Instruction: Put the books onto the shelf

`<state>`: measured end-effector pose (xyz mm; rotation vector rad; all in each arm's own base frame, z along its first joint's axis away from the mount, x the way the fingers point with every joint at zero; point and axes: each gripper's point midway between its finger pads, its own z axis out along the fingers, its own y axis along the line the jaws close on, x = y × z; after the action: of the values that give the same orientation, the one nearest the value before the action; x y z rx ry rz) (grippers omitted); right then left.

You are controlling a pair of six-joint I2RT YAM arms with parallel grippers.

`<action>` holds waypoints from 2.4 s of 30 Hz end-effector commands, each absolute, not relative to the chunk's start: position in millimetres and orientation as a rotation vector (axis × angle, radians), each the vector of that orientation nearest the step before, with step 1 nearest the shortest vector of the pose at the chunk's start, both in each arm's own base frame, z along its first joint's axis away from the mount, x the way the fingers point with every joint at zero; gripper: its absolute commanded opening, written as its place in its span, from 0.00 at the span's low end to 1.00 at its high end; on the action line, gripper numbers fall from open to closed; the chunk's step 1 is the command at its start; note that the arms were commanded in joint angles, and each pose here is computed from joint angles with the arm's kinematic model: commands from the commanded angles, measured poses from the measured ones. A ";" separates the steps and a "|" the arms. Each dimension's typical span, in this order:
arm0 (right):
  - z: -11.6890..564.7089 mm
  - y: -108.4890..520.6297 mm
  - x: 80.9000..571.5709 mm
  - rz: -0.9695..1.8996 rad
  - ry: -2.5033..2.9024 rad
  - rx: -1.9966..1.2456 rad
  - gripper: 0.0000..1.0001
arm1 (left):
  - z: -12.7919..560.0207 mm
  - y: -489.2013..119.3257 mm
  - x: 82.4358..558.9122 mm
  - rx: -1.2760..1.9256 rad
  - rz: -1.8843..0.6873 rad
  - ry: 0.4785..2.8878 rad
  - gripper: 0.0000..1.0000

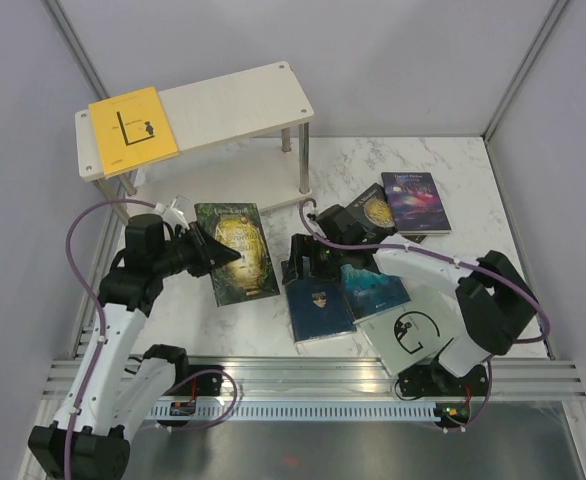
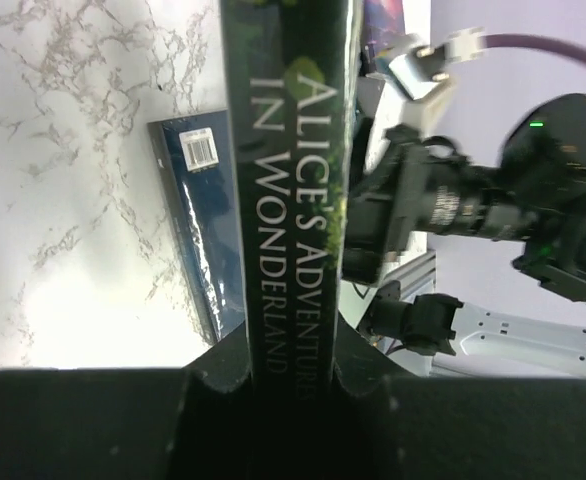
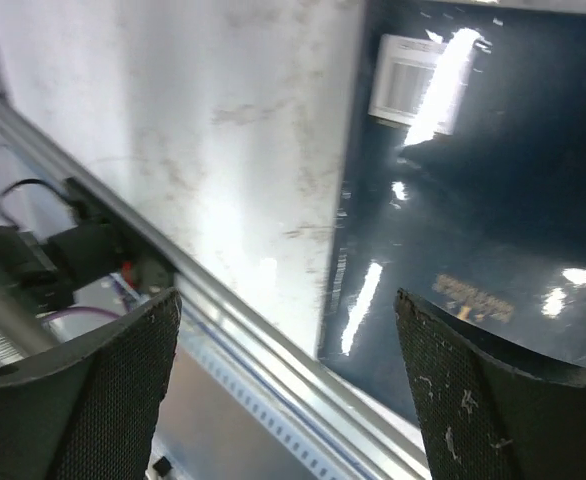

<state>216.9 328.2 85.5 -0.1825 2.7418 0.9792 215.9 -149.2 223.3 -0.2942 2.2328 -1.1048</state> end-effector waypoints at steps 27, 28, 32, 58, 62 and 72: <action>235.7 400.0 198.1 1.558 2.260 -0.303 0.90 | 307.3 -177.9 165.6 -0.136 -1.530 1.921 0.02; 241.0 400.9 196.3 1.592 2.237 -0.299 0.89 | 307.0 -178.5 163.0 -0.142 -1.554 1.908 0.02; 257.3 404.5 190.6 1.686 2.183 -0.306 0.68 | 303.8 -180.0 157.9 -0.160 -1.606 1.882 0.02; 331.3 372.0 219.7 1.836 1.967 -0.154 0.00 | 272.8 -164.8 133.7 -0.340 -1.483 1.985 0.74; 327.7 371.1 218.5 1.830 1.985 -0.165 0.00 | 266.4 -164.8 133.3 -0.359 -1.494 1.983 0.66; 322.2 376.2 217.2 1.866 2.002 -0.159 0.00 | 277.0 -171.3 148.1 -0.333 -1.580 1.906 0.45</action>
<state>222.2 372.5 281.5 -0.0689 2.1676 1.7684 145.5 -165.4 252.8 -0.4038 1.9970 -1.4963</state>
